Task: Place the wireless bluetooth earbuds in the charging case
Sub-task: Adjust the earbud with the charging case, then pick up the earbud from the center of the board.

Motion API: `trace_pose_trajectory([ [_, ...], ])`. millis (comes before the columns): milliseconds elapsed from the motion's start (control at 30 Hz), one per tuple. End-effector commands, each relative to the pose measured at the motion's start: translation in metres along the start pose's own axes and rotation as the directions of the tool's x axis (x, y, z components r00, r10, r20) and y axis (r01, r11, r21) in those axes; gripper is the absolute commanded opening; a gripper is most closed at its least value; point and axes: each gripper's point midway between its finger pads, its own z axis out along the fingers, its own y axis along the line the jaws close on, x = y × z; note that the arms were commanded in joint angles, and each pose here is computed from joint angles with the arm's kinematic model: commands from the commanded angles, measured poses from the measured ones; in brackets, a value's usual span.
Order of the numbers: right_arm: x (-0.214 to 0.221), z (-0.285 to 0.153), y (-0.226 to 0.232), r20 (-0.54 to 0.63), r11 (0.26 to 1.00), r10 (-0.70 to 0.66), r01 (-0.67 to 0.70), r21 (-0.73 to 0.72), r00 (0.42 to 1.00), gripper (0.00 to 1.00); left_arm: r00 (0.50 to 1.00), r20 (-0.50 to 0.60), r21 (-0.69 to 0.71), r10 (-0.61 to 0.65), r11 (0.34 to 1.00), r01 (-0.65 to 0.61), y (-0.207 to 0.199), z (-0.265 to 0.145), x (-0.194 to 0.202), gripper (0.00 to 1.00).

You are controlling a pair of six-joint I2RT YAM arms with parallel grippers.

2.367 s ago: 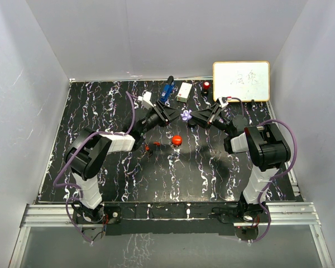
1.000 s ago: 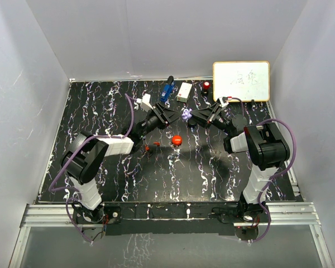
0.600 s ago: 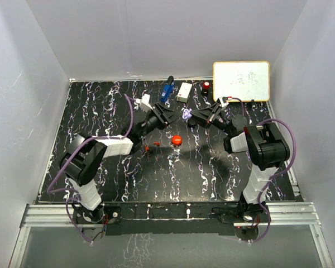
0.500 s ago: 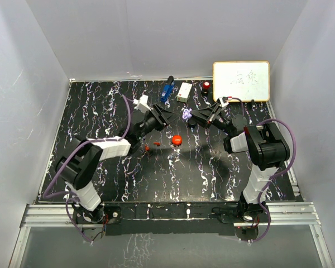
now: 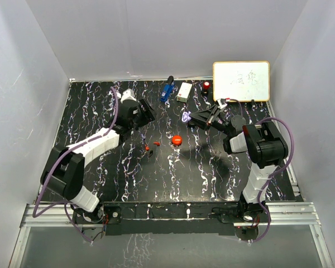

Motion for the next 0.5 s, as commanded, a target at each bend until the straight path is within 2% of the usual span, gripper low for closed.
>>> trace_pose_trajectory([
  [0, 0.014, -0.004, 0.043, -0.015, 0.945, -0.28, 0.273, -0.182, 0.96, 0.0, 0.978, -0.145, -0.221, 0.151, 0.958, -0.181, 0.053, -0.006, 0.025, 0.64],
  [233, 0.002, 0.007, 0.018, -0.041, 0.932, -0.362, 0.362, 0.004, 0.931, 0.0, 0.963, -0.201, -0.273, 0.181, 0.933, -0.232, 0.073, -0.016, 0.037, 0.64],
  [467, -0.01, 0.011, 0.016, -0.052, 0.895, -0.431, 0.434, 0.102, 0.901, 0.0, 0.952, -0.257, -0.288, 0.167, 0.927, -0.24, 0.09, -0.022, 0.059, 0.64],
])
